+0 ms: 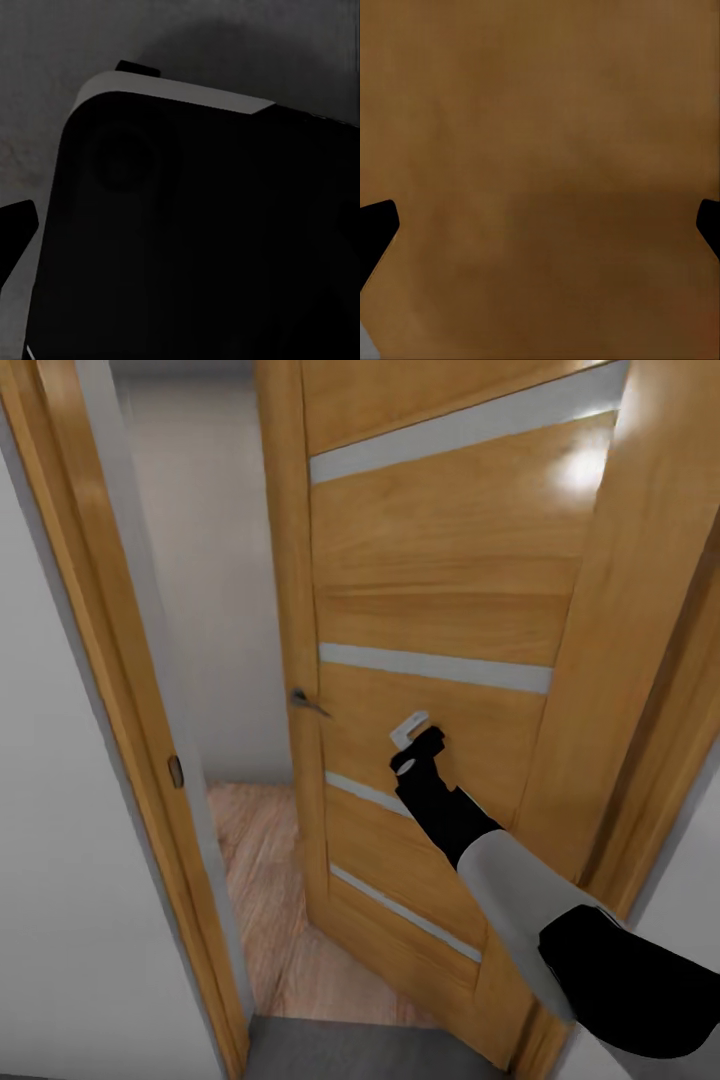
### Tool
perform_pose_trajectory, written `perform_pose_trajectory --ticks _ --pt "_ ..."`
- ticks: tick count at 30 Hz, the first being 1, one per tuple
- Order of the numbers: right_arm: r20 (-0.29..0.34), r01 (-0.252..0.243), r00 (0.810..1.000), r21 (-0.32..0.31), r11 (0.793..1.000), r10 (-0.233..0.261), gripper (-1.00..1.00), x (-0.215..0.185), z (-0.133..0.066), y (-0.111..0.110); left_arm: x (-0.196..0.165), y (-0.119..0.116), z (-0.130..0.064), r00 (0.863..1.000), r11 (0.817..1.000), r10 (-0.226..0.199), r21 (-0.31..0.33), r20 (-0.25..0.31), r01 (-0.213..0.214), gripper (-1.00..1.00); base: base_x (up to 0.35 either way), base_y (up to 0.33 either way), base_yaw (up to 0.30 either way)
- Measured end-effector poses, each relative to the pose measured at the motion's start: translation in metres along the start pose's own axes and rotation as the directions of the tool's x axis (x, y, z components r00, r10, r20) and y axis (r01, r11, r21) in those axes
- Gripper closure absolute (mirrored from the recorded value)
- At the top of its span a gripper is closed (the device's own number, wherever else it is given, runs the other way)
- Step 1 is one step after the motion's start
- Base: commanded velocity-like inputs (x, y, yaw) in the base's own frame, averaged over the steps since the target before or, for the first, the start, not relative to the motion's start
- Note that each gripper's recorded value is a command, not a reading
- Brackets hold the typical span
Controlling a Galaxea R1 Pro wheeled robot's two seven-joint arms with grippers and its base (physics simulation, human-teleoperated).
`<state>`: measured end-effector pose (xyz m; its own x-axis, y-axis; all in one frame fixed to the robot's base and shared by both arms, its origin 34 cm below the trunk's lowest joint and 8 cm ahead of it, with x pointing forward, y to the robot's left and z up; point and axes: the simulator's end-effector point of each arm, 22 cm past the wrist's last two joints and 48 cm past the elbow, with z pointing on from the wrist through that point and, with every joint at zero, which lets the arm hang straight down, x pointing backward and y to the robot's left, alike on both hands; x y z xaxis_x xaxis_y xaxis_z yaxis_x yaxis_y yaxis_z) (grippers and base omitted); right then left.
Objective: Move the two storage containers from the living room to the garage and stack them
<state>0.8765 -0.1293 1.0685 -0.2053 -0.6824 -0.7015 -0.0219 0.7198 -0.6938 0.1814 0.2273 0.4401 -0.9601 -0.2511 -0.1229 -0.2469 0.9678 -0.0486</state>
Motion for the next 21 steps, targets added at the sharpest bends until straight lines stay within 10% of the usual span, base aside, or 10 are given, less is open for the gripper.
perform_pose_trajectory --ticks 21 --pt "-0.019 -0.016 1.000 0.050 0.999 0.017 -1.00 0.005 0.001 -0.012 0.000 0.000 0.000 1.000 1.000 0.000 0.000 -0.001 0.000 -1.00 0.120 0.000 0.000"
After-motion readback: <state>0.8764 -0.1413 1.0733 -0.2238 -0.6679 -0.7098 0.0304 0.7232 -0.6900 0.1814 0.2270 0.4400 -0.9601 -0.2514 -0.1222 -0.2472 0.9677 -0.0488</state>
